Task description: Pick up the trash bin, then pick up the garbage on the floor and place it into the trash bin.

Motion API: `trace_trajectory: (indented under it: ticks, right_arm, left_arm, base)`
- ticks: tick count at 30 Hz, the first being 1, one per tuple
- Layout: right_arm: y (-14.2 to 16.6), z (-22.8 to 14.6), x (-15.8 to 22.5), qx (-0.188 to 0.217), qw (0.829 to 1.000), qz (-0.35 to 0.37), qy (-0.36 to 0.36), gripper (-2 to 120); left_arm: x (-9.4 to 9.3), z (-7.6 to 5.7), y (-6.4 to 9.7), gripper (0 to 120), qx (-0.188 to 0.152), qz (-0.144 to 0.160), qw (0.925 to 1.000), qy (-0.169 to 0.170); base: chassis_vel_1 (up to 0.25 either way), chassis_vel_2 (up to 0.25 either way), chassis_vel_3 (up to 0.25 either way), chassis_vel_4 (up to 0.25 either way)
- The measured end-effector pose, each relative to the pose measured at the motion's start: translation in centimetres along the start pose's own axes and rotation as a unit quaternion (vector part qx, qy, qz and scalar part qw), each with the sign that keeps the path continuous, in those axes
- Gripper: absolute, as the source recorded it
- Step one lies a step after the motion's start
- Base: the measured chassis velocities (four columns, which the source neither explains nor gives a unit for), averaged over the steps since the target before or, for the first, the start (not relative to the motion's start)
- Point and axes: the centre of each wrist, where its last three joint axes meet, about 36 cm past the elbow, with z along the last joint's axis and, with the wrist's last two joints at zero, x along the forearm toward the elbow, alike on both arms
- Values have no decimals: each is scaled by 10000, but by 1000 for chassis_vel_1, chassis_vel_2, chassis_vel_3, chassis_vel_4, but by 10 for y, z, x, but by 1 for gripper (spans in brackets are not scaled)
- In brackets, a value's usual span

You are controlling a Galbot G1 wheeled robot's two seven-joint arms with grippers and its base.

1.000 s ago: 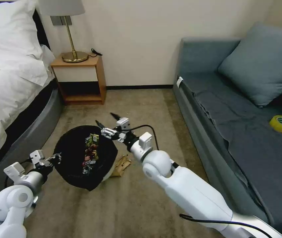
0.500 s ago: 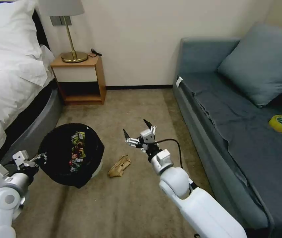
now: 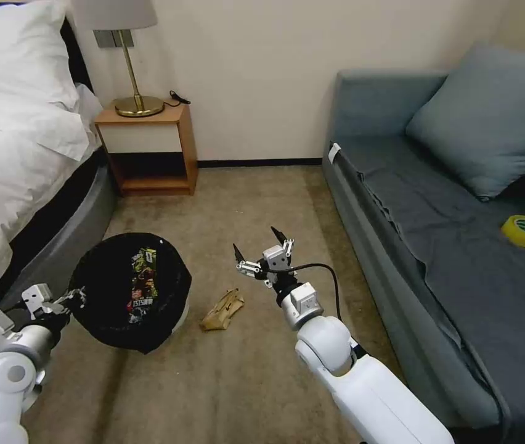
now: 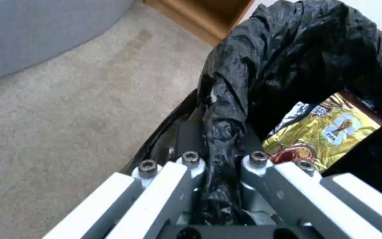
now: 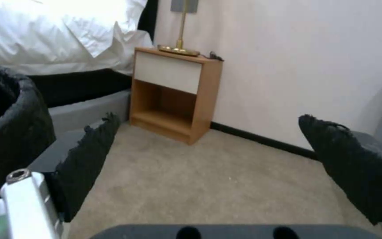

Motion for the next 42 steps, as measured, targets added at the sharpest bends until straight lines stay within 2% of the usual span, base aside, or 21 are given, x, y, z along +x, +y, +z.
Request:
trace_trajectory:
  ticks: [25, 42]
  right_arm:
    - [5, 1, 4, -69, 9999, -92, 61, 100]
    - [13, 4, -4, -108, 9995, -274, 135, 100]
  left_arm:
    - [5, -4, -1, 4, 57, 60, 10000, -46]
    - [12, -11, 11, 4, 147, -57, 9997, -164]
  base:
    - [-22, 27, 26, -20]
    - [-36, 37, 32, -34]
